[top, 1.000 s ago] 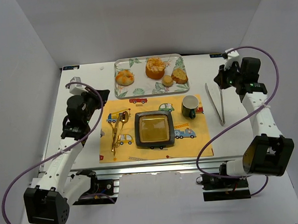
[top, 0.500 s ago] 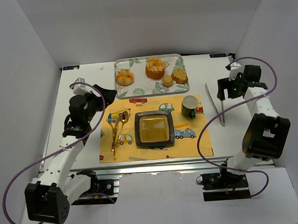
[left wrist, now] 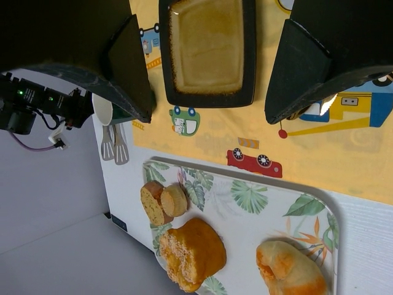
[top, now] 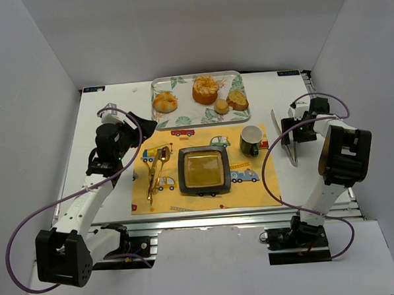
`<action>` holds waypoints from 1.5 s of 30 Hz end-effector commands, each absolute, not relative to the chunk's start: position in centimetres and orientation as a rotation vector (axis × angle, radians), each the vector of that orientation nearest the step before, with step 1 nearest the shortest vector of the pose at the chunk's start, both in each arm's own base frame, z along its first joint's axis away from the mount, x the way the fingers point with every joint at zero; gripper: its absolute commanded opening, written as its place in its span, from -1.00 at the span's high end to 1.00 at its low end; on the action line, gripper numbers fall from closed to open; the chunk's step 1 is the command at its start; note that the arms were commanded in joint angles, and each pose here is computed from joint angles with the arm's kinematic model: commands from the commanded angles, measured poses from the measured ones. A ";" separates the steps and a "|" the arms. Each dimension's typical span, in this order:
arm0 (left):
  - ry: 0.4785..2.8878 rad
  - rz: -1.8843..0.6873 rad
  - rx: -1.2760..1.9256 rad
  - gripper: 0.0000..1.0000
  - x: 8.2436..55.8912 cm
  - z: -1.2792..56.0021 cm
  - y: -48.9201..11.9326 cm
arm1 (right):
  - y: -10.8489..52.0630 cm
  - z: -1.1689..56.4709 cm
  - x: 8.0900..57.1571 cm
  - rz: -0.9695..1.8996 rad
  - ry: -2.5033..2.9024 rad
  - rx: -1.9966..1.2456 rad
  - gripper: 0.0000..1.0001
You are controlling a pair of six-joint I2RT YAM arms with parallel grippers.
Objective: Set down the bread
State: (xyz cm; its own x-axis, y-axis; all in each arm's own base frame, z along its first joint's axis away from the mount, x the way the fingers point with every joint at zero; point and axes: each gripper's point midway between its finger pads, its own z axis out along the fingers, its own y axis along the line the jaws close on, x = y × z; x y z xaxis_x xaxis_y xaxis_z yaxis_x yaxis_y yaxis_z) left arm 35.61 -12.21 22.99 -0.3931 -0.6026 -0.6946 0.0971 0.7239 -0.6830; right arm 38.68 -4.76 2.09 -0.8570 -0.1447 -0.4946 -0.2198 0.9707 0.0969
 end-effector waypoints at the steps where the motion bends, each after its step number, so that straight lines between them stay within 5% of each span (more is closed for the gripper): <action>1: 1.815 -0.806 -0.378 -0.67 35.5 23.2 -12.3 | -4.3 2.6 40.7 0.204 2.566 -0.261 -0.77; 5: 1.818 -0.805 -0.387 -0.67 35.4 22.9 -12.2 | -4.5 1.2 40.3 0.147 2.596 -0.275 -0.58; 8: 1.824 -0.803 -0.392 -0.67 35.3 22.7 -12.2 | -4.4 0.5 39.7 0.159 2.620 -0.292 -0.05; 11: 1.822 -0.803 -0.391 -0.67 35.3 22.7 -12.2 | -4.8 1.2 39.6 0.118 2.592 -0.336 0.75; 12: 1.821 -0.805 -0.390 -0.67 35.4 22.8 -12.2 | -4.7 1.9 39.9 0.117 2.567 -0.347 0.78; 14: 1.821 -0.806 -0.382 -0.67 35.4 23.2 -12.3 | -4.0 6.7 41.5 0.140 2.450 -0.427 0.78; 17: 1.808 -0.808 -0.376 -0.67 35.6 23.8 -12.3 | -0.7 14.5 43.2 0.295 2.241 -0.558 0.53; 18: 1.801 -0.819 -0.370 -0.68 35.8 24.0 -12.5 | 2.0 18.7 44.0 0.380 2.140 -0.640 0.19; 22: 1.797 -0.821 -0.373 -0.67 35.8 24.3 -12.5 | 5.7 21.8 45.1 0.458 2.038 -0.710 0.09; 32: 1.777 -0.827 -0.387 -0.67 35.7 24.8 -12.3 | 12.3 24.3 46.8 0.488 1.931 -0.901 0.09; 45: 1.769 -0.817 -0.412 -0.68 35.0 24.6 -11.9 | 15.6 18.7 48.6 0.254 2.016 -1.137 0.10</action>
State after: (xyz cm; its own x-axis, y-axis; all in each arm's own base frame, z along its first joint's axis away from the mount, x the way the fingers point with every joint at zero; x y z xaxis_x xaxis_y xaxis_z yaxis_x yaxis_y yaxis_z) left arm 35.26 -12.16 23.30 -0.3823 -0.6200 -0.6852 0.0985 0.7100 -0.6973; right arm 47.49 16.50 16.76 -0.3415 -0.5867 -0.7343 -0.8063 0.5844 -0.0919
